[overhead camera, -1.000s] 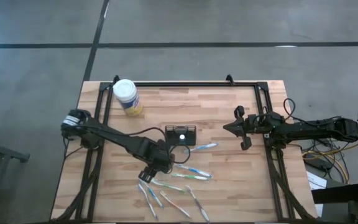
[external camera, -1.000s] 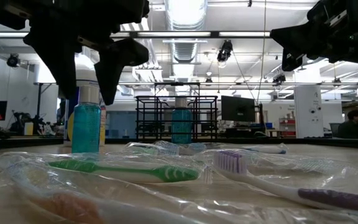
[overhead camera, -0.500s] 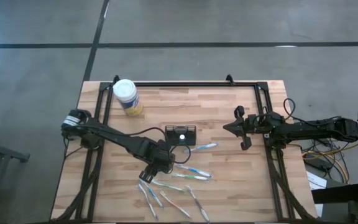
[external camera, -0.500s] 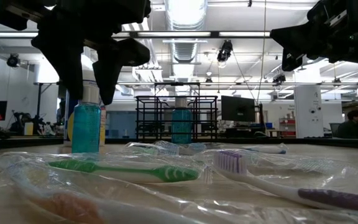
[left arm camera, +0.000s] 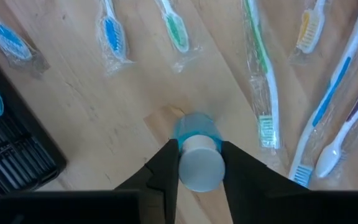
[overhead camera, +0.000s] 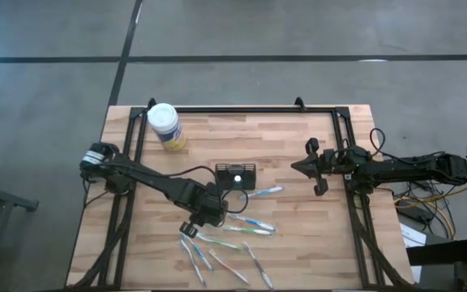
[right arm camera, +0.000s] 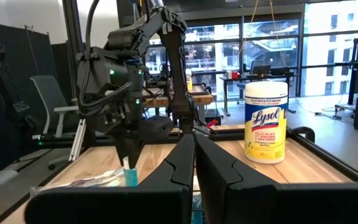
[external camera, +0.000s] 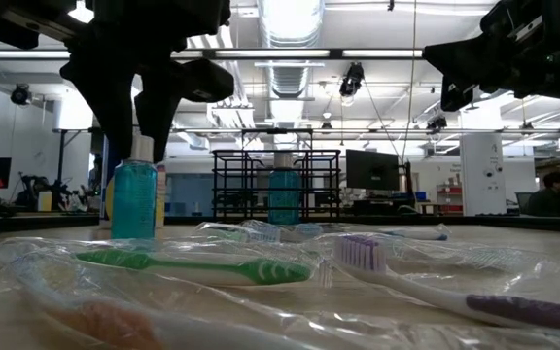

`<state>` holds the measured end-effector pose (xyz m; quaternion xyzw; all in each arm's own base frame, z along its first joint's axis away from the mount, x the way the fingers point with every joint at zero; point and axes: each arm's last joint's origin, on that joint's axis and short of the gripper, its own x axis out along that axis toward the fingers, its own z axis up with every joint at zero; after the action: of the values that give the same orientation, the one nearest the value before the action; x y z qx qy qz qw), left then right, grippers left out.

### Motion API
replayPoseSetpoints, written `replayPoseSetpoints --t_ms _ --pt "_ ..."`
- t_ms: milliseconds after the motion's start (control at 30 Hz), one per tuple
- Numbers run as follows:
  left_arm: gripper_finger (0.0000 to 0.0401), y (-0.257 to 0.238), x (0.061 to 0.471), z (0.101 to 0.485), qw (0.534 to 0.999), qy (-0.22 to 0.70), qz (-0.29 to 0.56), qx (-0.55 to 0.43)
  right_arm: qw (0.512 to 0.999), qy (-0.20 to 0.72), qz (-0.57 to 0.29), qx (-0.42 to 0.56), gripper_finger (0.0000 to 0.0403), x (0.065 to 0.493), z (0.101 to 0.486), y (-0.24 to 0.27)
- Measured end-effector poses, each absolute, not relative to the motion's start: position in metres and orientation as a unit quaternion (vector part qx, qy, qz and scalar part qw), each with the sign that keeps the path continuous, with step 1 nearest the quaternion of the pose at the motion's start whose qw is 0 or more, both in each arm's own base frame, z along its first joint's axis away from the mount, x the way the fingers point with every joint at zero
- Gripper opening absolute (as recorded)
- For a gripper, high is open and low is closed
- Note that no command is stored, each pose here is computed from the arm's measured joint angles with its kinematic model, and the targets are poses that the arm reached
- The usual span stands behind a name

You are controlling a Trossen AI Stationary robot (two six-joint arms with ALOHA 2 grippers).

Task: Pick & Place toothbrushing station
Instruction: Put the mouthwash into the mesh organizer

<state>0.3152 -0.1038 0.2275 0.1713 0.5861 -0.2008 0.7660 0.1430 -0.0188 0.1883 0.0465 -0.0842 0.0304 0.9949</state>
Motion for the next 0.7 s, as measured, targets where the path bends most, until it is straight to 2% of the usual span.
replayPoseSetpoints --t_ms 300,500,700 --pt "0.0097 -0.103 0.309 0.236 0.765 0.582 -0.208 0.181 0.995 -0.077 0.030 0.049 0.0013 0.143 0.187 -0.019" --pt "0.0097 -0.096 0.287 0.278 0.801 0.524 -0.222 0.187 0.995 -0.078 0.030 0.049 0.0013 0.143 0.187 -0.019" --pt "0.0097 -0.080 0.256 0.324 0.850 0.455 -0.217 0.152 0.995 -0.077 0.030 0.049 0.0013 0.143 0.187 -0.019"
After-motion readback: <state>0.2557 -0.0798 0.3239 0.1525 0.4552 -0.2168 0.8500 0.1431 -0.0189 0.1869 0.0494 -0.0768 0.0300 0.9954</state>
